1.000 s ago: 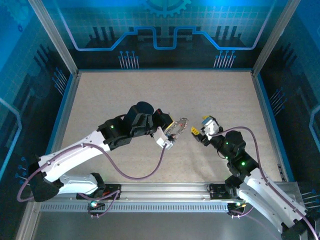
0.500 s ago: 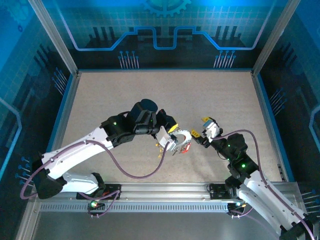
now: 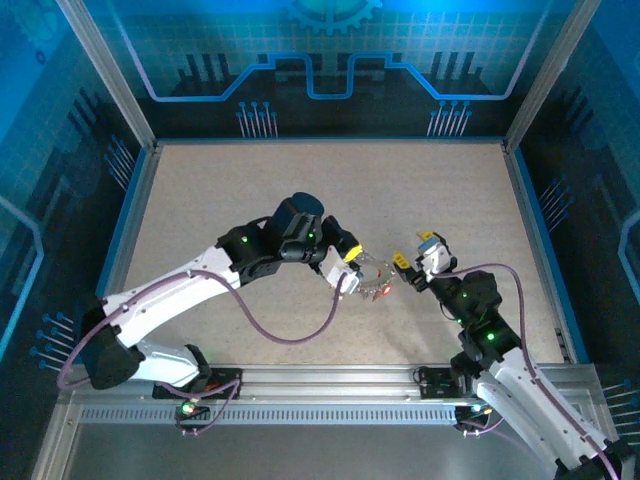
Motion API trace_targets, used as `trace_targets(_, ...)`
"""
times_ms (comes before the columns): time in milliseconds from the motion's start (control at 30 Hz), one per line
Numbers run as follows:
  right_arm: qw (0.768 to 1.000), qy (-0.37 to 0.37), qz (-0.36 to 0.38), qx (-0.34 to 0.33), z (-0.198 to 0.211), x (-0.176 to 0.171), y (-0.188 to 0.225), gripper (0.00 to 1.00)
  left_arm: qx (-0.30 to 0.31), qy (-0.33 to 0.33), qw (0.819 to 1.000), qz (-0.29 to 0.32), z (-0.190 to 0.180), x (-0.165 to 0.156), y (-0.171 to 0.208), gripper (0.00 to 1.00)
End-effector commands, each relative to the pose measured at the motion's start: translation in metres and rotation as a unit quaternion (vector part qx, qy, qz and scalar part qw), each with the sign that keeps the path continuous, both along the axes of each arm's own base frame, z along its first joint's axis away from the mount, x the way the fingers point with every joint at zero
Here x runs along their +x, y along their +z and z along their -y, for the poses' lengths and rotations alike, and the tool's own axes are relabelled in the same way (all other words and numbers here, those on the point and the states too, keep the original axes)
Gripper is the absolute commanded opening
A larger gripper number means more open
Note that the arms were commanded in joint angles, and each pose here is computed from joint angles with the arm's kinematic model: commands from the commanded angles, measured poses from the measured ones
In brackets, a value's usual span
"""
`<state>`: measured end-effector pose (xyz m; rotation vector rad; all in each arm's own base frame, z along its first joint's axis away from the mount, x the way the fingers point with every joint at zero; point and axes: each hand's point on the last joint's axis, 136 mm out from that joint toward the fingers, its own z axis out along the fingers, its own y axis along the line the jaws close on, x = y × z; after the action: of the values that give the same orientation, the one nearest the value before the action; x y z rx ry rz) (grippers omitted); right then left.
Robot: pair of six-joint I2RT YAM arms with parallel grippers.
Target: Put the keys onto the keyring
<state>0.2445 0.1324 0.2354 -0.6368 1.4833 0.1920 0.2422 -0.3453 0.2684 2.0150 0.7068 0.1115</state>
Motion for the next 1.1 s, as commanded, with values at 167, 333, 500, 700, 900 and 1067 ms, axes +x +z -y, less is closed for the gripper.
trace_targets(167, 1.0, 0.026, 0.006, 0.009, -0.01, 0.002, 0.005, 0.62, -0.064, 0.002, 0.997, -0.042, 0.014, 0.009, 0.004, 0.0)
trace_targets(333, 1.0, -0.008, -0.005, 0.013, 0.003, 0.005, -0.001, 0.63, -0.08, 0.029, 0.994, -0.07, 0.008, 0.024, -0.008, 0.0)
trace_targets(500, 1.0, -0.026, -0.01, 0.014, 0.009, 0.007, -0.004, 0.64, -0.07, 0.048, 0.991, -0.102, 0.005, 0.037, -0.03, 0.0)
trace_targets(700, 0.999, -0.032, -0.014, 0.013, 0.012, 0.007, -0.006, 0.64, -0.055, 0.083, 0.985, -0.138, -0.007, 0.063, -0.058, 0.0)
trace_targets(900, 0.999, -0.032, -0.016, 0.011, 0.012, 0.007, -0.008, 0.64, -0.059, 0.114, 0.978, -0.163, -0.023, 0.087, -0.073, 0.0)
trace_targets(1067, 0.999, -0.032, -0.019, 0.01, 0.011, 0.008, -0.01, 0.64, -0.059, 0.149, 0.97, -0.181, -0.045, 0.115, -0.091, 0.0)
